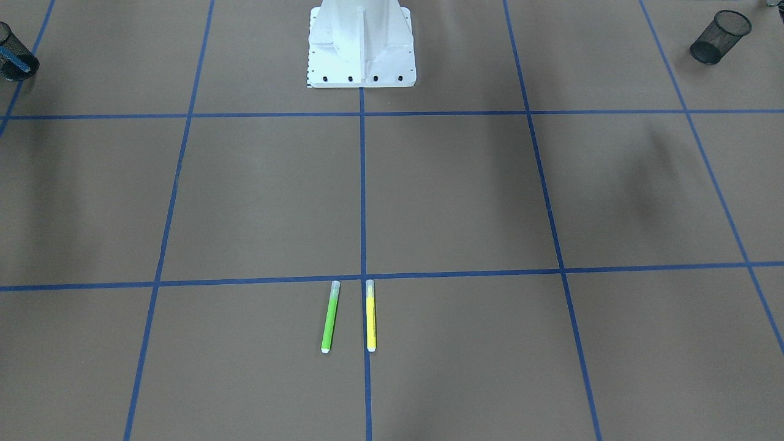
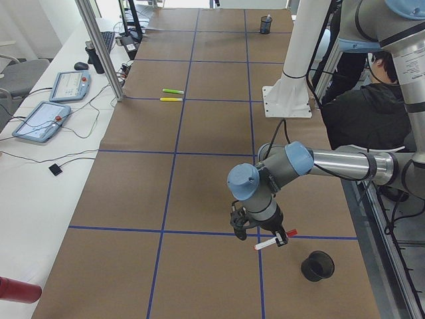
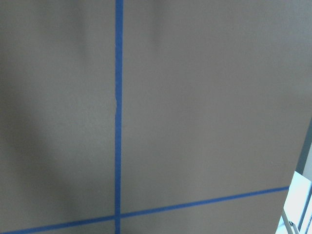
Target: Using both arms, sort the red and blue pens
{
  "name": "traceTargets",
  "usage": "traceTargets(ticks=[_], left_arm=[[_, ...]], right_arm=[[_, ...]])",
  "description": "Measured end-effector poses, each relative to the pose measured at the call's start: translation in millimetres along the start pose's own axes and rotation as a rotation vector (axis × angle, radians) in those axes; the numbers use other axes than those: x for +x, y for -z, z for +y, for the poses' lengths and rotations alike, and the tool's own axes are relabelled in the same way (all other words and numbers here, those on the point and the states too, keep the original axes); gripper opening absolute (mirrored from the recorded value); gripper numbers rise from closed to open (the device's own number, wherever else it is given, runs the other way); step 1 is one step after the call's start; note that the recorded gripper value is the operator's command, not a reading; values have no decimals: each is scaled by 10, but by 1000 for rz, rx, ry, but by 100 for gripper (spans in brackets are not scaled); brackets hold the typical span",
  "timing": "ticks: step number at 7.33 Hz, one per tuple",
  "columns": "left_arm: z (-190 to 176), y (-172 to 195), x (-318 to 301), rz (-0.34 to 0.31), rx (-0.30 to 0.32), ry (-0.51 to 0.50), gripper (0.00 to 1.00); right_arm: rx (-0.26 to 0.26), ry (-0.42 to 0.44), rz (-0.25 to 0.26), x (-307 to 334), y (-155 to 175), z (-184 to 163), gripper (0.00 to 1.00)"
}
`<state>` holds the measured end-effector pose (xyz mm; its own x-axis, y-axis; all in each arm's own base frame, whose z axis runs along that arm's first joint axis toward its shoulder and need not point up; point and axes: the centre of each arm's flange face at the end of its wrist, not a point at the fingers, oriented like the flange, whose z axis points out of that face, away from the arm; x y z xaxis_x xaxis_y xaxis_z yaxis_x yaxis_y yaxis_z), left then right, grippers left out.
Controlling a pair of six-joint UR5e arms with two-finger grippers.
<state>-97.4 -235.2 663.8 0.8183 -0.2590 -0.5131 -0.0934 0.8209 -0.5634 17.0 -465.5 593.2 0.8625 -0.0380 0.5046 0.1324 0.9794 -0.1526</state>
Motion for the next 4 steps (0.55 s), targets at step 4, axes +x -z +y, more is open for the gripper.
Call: traceTargets(ticks=[4], left_arm=[[504,-699,-640,308,-296,376,0]], right_arm=[[113,-87,-190,-75,-182,-253,100]])
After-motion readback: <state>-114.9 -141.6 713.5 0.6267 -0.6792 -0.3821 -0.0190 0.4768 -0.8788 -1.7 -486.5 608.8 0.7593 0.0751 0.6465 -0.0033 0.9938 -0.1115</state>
